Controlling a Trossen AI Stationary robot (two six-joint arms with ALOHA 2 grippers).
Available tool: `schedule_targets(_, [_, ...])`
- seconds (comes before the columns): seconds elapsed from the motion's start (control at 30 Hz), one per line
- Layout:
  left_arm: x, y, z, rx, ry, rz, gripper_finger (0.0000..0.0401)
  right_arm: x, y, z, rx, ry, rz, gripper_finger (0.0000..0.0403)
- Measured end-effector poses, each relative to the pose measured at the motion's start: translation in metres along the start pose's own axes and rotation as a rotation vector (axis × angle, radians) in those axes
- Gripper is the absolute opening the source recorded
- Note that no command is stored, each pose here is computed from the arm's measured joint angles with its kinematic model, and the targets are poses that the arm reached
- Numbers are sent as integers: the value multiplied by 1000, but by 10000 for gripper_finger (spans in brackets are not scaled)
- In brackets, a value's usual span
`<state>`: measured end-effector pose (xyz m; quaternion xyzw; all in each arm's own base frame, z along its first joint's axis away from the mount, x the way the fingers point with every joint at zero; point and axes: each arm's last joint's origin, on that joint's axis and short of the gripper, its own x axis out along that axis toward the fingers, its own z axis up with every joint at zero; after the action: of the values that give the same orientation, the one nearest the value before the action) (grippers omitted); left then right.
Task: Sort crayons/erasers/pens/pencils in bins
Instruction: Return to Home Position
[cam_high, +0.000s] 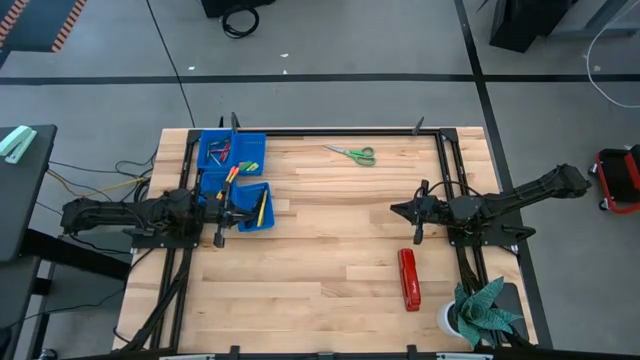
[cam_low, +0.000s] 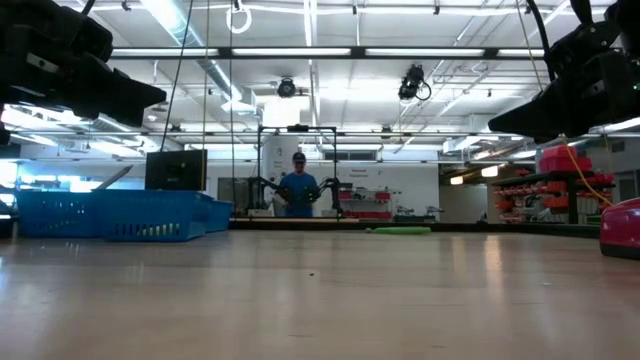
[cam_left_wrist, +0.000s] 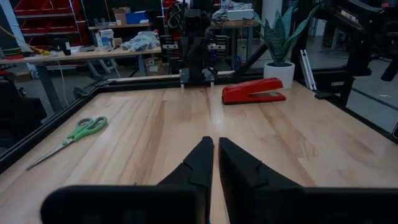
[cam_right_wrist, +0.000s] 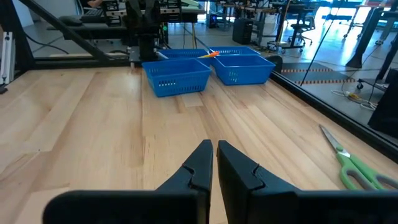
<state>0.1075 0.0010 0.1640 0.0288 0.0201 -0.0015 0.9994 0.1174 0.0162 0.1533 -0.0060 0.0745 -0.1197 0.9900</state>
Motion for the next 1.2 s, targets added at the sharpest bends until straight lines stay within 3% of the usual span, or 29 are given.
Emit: schedule_targets(1.2, [0, 0, 0, 0, 0, 0, 40, 0, 0, 0, 0, 0, -1, 31])
